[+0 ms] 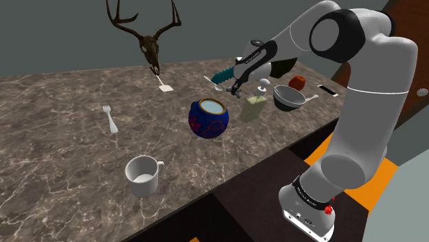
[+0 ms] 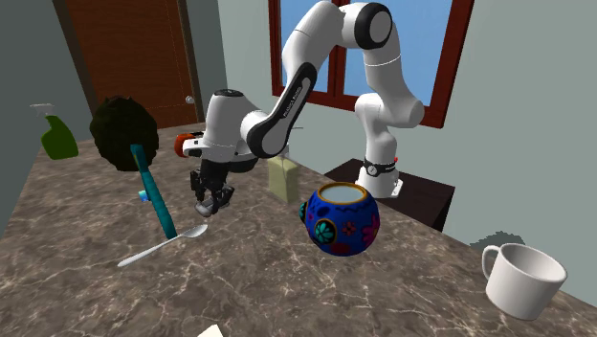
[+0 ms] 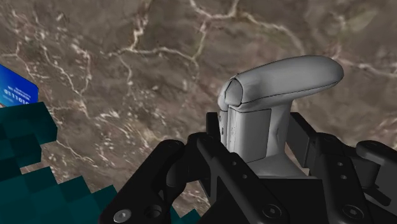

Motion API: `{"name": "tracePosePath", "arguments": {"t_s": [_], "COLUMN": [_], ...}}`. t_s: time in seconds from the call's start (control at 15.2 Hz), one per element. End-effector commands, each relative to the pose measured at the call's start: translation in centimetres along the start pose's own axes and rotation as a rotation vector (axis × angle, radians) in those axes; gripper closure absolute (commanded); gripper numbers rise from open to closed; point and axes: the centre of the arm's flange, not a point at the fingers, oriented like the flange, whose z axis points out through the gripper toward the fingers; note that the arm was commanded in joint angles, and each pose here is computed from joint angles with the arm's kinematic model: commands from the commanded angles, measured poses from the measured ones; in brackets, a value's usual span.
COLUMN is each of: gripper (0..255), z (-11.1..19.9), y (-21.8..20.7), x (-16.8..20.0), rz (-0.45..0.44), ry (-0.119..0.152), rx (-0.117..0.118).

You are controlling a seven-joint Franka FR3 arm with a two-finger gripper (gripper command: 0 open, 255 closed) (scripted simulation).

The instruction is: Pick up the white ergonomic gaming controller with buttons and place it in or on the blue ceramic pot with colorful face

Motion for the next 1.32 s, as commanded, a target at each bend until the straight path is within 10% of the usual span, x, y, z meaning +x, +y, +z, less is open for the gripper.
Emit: {"name": "tracePosePath", "arguments": {"t_s": [0.0, 1.25], "gripper": [255, 255], "z": [0.0, -9.6], "y": [0.0, 2.6], "x": [0.0, 1.4], "rz": [0.0, 0.0], "ry": [0.0, 0.0], "rx": [0.0, 0.0]}}
